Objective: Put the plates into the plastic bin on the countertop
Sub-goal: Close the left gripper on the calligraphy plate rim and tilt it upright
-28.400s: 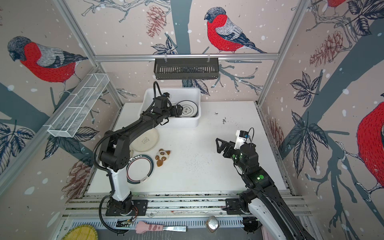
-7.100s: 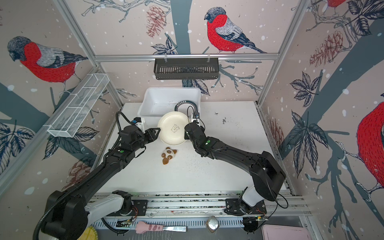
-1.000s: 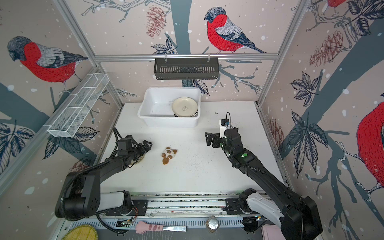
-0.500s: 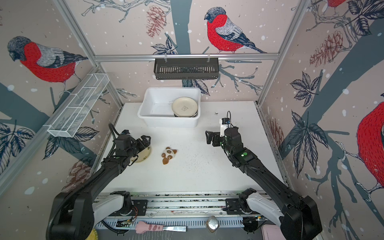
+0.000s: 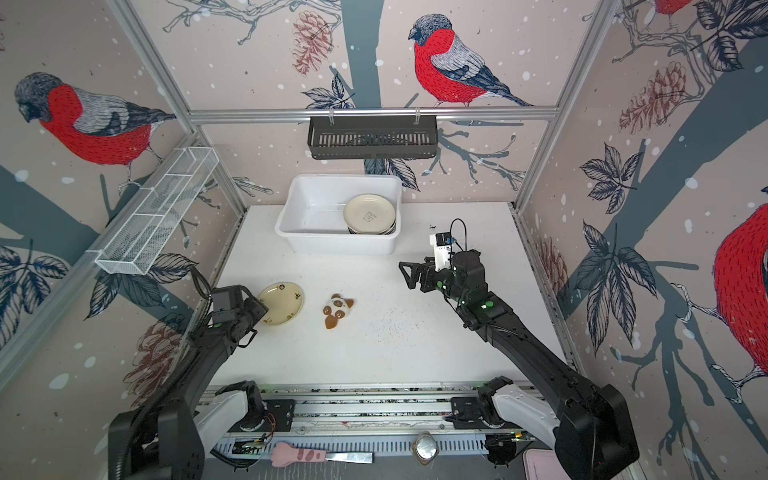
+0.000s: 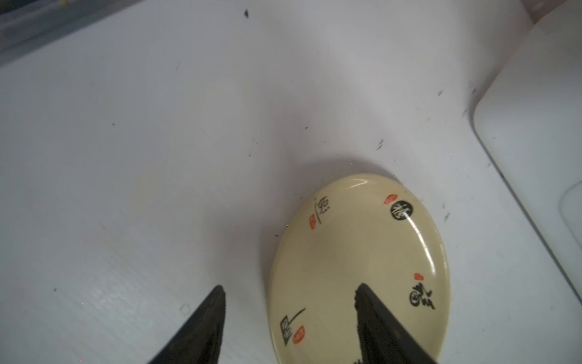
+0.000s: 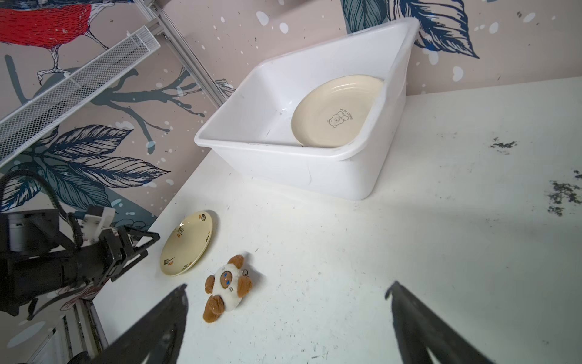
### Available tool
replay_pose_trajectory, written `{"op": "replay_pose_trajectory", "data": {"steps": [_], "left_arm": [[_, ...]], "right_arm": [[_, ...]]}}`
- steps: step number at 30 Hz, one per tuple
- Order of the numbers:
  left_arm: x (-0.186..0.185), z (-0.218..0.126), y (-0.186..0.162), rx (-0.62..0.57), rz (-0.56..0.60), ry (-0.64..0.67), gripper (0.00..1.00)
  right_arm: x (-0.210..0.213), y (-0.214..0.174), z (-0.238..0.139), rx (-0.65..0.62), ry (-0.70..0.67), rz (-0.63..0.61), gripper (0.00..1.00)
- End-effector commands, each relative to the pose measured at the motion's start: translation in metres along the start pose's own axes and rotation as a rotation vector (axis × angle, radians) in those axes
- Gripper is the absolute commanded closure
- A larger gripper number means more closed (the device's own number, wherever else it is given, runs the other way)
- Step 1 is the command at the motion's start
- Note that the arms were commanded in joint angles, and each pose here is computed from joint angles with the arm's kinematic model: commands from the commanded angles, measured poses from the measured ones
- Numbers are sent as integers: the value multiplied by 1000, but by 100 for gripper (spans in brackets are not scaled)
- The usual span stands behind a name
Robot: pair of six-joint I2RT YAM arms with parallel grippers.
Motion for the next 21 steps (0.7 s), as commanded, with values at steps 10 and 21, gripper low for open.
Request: {"op": "replay_pose_trajectory", "data": {"steps": [10, 21], "left_arm": [[3, 15, -7, -1, -86, -106, 55], [15, 27, -20, 24, -148, -131, 71]], "right_arm": [[-5, -1, -7, -8, -36, 38, 1], [-7, 2, -8, -36, 0, 95, 1]]}}
Point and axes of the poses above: each gripper's point midway between its finger pads, its own z axis out along the fingers, its own x axis along the line the jaws close on, y = z × x, the point moved 8 cm from there along -z, back along the fingers, and after that the axes turned 13 degrees about -z, right-handed, at the moved point
